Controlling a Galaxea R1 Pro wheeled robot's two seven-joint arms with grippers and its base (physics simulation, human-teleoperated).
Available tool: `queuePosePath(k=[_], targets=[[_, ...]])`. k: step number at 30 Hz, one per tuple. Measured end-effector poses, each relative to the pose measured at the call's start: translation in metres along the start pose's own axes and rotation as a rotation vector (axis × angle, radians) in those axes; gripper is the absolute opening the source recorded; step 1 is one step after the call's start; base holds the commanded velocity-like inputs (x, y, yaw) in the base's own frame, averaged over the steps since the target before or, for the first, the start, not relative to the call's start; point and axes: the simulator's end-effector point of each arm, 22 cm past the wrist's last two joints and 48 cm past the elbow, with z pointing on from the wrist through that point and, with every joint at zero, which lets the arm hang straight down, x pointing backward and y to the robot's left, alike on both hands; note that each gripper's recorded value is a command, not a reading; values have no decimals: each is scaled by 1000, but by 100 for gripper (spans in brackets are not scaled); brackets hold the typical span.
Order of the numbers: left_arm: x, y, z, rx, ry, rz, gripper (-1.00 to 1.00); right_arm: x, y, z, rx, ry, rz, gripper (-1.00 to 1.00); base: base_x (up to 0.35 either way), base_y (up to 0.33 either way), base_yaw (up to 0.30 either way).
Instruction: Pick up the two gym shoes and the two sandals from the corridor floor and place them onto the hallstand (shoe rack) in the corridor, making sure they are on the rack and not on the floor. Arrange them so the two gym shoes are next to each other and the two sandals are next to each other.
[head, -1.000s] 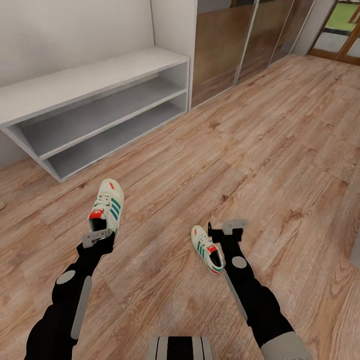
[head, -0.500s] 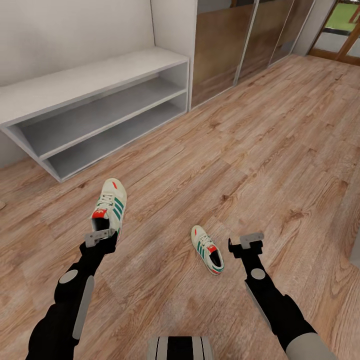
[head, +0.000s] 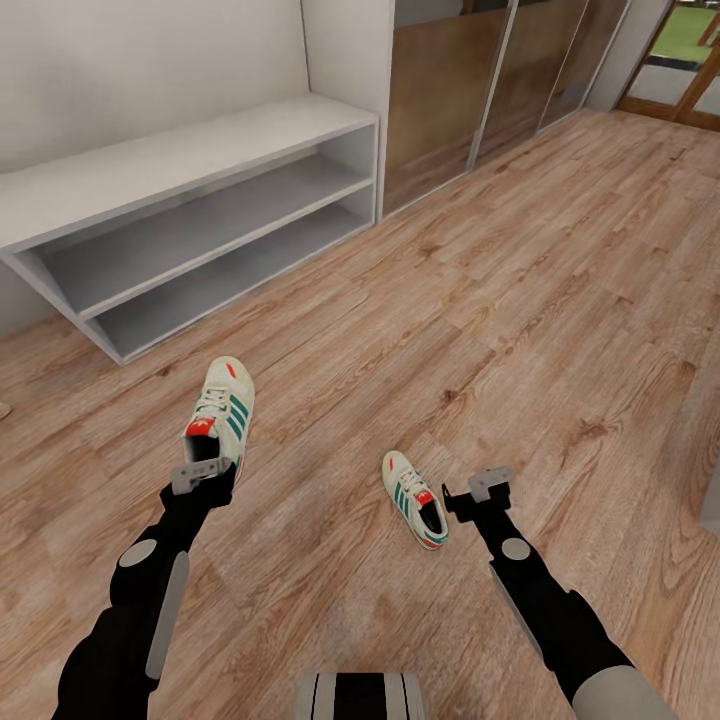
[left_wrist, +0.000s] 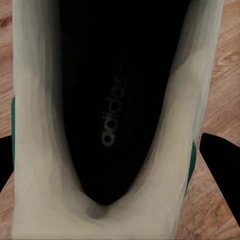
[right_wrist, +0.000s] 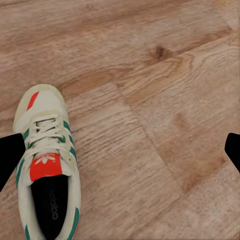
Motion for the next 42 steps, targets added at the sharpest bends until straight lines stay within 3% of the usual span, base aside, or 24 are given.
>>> queuePosePath(k=[18,36,42], targets=[[0,0,0,0,2,0,-100,1,3,0,-8,1,0,100,0,0,0],[31,3,15,1,3,1,-100,28,13,16,-7,-1,-10,100,0,0,0],[49,4,21,1,32,0,-100,39,17,23,-7,-1,-9,100,0,0,0]])
